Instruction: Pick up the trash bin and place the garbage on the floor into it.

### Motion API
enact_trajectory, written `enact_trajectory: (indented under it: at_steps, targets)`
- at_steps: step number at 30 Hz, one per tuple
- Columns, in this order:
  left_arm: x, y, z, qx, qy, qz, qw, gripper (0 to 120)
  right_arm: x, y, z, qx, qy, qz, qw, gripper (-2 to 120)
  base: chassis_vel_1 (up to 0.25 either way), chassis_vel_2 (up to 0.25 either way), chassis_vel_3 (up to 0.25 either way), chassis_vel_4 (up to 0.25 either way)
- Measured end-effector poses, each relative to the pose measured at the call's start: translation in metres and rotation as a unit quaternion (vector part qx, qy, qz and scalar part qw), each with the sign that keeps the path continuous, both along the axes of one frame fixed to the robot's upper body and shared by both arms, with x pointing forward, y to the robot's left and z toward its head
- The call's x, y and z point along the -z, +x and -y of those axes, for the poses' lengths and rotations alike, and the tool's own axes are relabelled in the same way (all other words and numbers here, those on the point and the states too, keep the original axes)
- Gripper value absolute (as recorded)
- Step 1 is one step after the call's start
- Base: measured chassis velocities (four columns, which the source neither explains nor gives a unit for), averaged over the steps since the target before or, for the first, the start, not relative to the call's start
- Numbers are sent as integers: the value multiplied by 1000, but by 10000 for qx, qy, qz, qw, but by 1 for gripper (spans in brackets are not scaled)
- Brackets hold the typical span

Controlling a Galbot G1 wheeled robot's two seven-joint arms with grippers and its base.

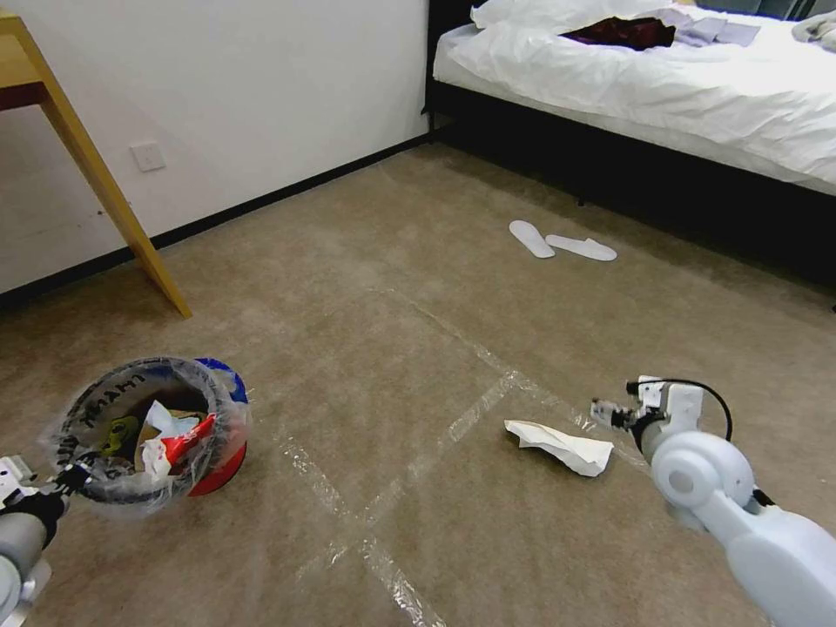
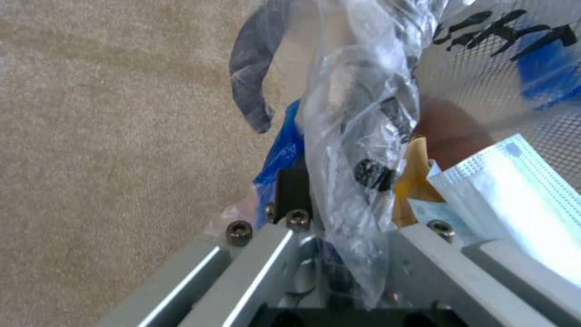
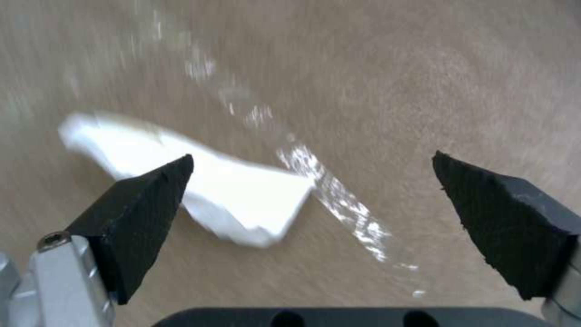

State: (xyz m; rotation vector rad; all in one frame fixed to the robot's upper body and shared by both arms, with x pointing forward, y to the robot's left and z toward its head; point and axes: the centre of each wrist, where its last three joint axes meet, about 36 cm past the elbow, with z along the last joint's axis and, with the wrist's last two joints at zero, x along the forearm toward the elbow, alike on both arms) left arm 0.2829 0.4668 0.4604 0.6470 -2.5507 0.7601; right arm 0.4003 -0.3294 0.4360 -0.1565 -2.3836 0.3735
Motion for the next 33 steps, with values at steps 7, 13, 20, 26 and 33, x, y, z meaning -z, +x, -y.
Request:
enact_trajectory:
  at_steps: [7, 13, 20, 26, 33]
  targets:
    - [4, -5, 0, -52, -48, 50, 10000, 0, 47, 1, 1, -1112, -1049, -552, 9867, 100, 0, 0, 0, 0]
    - [-1, -6, -1, -58, -1, 95, 9999, 0, 74, 18, -8, -1562, -1352, -767, 9754, 100, 0, 0, 0, 0]
    - [-4, -7, 0, -98, -1, 96, 9999, 0, 107, 35, -17, -1882, -1584, -832, 9657, 100, 0, 0, 0, 0]
    - [-4, -9, 3, -123, -17, 100, 9999, 0, 125, 37, -34, -2089, -1598, -896, 9606, 100, 0, 0, 0, 0]
    - [-4, -11, 3, -147, -21, 85, 9999, 0, 151, 43, -52, -2239, -1604, -997, 9562, 100, 0, 0, 0, 0]
